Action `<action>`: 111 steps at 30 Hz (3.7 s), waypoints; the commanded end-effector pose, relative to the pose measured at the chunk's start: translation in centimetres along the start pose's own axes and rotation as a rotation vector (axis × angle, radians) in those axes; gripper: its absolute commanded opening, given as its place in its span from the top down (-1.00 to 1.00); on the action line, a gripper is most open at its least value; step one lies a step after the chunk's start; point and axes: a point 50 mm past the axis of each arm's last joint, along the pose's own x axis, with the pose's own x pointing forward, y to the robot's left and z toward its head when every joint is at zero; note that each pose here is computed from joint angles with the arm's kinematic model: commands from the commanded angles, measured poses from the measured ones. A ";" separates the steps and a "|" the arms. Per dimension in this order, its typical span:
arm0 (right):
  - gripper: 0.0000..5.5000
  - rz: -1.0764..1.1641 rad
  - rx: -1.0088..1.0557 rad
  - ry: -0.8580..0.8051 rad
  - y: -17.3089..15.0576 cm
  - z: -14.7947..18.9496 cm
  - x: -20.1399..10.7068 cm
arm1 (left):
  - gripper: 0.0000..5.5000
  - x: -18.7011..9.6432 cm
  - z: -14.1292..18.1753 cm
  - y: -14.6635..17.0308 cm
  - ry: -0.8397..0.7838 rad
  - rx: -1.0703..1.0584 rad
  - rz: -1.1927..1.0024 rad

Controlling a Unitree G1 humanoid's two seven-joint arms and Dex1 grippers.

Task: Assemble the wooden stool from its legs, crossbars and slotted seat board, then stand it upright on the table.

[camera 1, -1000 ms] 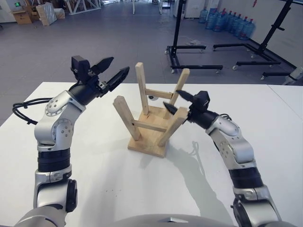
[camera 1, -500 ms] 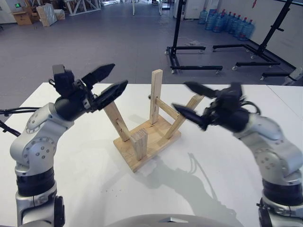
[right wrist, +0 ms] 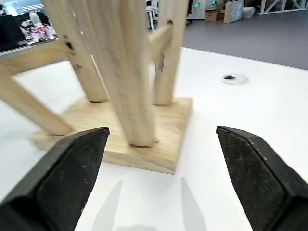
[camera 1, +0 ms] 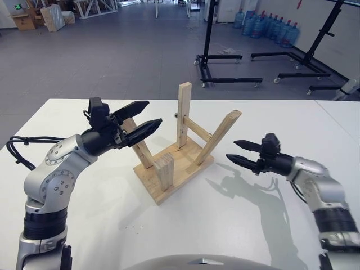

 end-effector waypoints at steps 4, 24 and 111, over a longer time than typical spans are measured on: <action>-0.49 0.103 -0.010 0.053 -0.7 -1.8 3.5 | -0.49 0.7 0.3 1.2 0.021 0.034 -0.033; -0.49 0.410 -0.132 0.010 4.4 -2.0 5.6 | -0.49 -0.8 1.4 3.2 -0.022 0.118 0.080; 0.14 0.459 0.857 0.306 6.1 4.0 4.4 | -0.20 -8.1 -7.6 -1.4 0.323 -0.719 -0.062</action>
